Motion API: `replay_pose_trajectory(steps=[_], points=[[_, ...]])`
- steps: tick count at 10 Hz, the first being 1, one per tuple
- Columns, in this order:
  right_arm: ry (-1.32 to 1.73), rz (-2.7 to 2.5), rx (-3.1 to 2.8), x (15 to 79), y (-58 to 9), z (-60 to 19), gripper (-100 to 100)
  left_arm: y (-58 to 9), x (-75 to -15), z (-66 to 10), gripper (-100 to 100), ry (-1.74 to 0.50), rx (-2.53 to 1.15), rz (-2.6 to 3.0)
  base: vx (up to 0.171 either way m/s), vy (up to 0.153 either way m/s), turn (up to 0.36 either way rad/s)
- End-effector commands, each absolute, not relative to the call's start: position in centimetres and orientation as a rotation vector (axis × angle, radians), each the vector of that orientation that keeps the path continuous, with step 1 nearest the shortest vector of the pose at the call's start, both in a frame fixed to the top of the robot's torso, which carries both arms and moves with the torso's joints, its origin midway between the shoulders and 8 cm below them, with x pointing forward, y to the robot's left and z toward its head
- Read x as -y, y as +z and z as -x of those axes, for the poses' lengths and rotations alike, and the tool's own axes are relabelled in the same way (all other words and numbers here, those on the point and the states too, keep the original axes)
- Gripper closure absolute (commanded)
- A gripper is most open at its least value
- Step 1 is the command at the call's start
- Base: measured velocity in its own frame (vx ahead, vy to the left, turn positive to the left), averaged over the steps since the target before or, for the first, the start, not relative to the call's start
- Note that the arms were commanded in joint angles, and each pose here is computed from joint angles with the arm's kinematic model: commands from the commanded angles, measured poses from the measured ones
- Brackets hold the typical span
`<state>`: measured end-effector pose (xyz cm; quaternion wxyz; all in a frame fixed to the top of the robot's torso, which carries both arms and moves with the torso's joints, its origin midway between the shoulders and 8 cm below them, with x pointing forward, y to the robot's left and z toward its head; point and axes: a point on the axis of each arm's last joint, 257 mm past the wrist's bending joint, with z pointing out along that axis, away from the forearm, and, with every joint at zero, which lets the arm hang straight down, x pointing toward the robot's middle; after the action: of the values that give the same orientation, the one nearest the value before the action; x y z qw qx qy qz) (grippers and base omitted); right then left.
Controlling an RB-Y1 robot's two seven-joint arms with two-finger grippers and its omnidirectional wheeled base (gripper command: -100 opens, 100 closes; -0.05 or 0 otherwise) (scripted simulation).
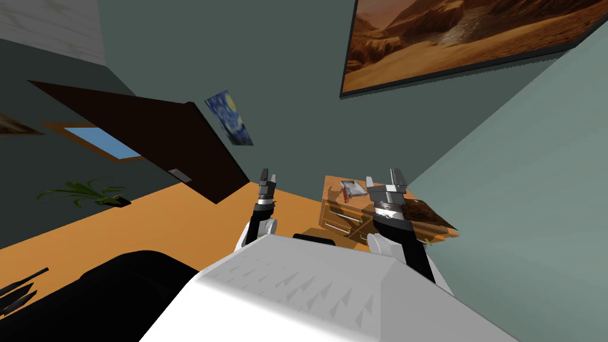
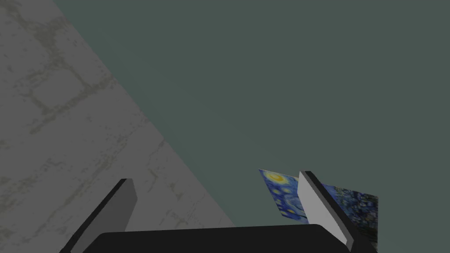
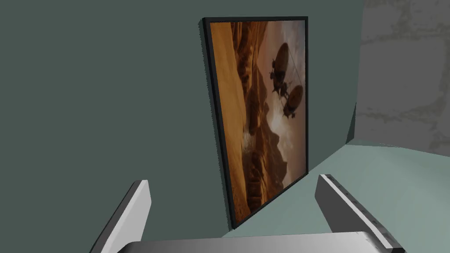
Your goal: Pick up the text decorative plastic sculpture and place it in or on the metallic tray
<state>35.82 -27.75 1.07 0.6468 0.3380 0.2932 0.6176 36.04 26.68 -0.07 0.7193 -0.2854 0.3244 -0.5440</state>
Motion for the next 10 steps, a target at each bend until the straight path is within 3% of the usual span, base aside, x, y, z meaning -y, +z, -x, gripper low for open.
replay_pose_trajectory(steps=[1, 10], points=[[1.395, -0.767, -0.727, 27.5, 0.1, -36.2, -100, -0.1, -26.7, -36.0, 0, -1.203, -0.717, 0.631, 0.004, 0.016, 0.025], [1.294, -0.816, -1.072, 27.3, -7.7, -38.0, -100, -0.1, -26.7, -36.0, 0, -1.203, -0.717, 0.631, 0.014, 0.037, 0.022]])
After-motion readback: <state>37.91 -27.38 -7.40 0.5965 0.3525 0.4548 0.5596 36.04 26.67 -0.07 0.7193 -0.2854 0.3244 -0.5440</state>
